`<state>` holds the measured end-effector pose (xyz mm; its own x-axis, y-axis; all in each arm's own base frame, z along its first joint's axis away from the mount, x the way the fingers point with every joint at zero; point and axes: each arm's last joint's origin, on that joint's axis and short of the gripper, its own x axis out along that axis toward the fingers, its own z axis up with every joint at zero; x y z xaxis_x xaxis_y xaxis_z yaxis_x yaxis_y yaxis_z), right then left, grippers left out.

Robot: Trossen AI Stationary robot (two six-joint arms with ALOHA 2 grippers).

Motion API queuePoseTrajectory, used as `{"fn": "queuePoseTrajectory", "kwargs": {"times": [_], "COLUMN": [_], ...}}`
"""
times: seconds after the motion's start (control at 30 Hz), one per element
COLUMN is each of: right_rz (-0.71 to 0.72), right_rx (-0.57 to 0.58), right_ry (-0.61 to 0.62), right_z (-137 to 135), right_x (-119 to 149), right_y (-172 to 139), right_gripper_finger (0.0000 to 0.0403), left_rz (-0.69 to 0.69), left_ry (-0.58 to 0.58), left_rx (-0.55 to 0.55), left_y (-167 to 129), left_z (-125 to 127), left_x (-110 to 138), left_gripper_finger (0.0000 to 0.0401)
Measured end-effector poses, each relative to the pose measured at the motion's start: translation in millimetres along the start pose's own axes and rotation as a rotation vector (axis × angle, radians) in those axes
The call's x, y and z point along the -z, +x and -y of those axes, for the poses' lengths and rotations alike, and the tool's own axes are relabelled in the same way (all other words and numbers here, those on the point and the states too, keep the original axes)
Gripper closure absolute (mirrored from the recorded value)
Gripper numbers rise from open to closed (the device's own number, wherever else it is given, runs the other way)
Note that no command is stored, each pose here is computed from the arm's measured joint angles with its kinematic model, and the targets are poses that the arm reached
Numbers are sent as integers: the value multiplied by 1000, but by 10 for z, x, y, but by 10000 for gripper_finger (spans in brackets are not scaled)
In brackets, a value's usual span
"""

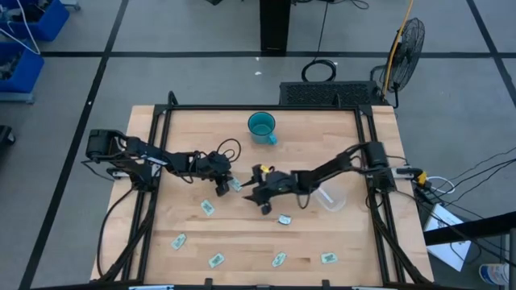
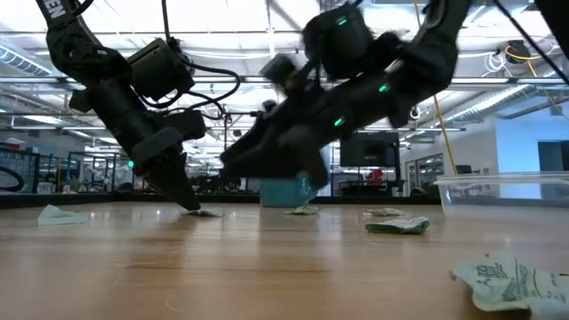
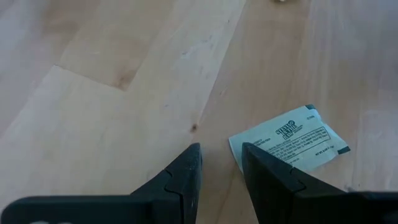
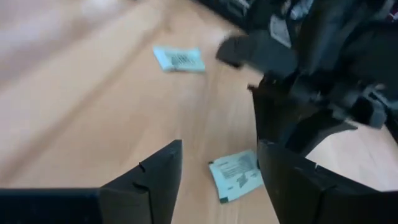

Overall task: Pick and place Stevia / Truvia into bins
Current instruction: Put the white stevia packet into the transparent container

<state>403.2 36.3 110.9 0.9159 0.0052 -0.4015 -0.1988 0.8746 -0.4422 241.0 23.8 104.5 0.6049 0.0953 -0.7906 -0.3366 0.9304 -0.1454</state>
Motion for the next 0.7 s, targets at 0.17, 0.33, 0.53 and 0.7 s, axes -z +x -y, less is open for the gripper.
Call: {"fn": "queuePoseTrajectory", "kwargs": {"times": [0.17, 0.33, 0.53, 0.7], "right_rz": [-112, -117, -124, -161], "right_rx": [-28, -31, -34, 30], "right_ry": [18, 0, -48, -64], "right_z": [-22, -24, -24, 10], "right_x": [56, 42, 102, 136], "right_y": [200, 310, 394, 402], "right_gripper_finger": [203, 204, 204, 204], "left_rz": [-4, -4, -5, -9], "left_ry": [-31, -30, -63, -73], "left_rx": [-2, -7, -8, -8], "left_y": [0, 0, 0, 0], "left_z": [10, 12, 11, 10], "left_x": [7, 10, 11, 14], "left_gripper_finger": [274, 274, 274, 274]}}
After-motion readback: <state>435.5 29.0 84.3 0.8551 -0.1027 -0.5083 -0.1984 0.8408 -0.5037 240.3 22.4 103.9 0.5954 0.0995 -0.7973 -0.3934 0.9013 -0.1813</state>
